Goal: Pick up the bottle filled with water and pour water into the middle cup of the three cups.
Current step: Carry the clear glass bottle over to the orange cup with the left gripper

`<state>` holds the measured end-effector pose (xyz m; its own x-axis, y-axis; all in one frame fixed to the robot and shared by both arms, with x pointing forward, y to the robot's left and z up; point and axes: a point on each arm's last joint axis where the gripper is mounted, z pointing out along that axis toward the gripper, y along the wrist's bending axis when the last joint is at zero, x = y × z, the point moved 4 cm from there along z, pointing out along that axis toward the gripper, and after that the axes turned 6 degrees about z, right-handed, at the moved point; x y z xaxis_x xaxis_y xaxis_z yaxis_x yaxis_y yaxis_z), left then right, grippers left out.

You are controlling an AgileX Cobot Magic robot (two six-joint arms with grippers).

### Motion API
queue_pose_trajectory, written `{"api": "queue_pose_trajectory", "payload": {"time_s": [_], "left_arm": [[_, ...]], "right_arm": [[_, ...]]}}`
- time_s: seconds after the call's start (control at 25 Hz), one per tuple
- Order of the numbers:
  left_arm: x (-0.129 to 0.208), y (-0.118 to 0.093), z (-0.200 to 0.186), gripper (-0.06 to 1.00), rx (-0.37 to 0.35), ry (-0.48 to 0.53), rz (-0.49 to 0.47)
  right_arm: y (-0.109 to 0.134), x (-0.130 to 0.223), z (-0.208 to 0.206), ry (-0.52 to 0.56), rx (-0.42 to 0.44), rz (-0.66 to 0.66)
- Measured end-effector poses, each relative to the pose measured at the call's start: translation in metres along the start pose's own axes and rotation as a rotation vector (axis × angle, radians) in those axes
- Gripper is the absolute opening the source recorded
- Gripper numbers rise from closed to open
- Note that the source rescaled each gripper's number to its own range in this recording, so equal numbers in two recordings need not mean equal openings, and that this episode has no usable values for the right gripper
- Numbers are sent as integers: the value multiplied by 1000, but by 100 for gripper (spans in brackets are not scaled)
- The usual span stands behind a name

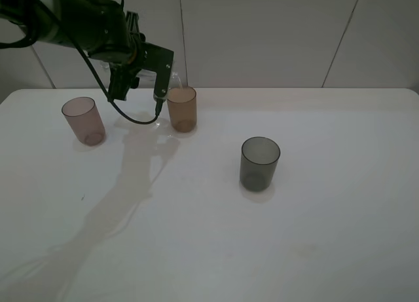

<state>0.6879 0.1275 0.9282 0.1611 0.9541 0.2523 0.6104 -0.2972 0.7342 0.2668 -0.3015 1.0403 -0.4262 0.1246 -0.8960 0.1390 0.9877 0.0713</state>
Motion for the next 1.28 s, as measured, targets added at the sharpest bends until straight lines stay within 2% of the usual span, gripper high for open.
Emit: {"api": "queue_pose_trajectory", "payload": {"time_s": [0.72, 0.96, 1.28], "left_arm": [[1, 0, 0, 3, 1, 3, -1], [0, -12, 2, 3, 32, 5, 46], [0, -13, 2, 3, 31, 5, 58]], "right_arm": [[0, 0, 0, 0, 0, 0], [0, 0, 0, 0, 0, 0], [0, 0, 0, 0, 0, 0]]}}
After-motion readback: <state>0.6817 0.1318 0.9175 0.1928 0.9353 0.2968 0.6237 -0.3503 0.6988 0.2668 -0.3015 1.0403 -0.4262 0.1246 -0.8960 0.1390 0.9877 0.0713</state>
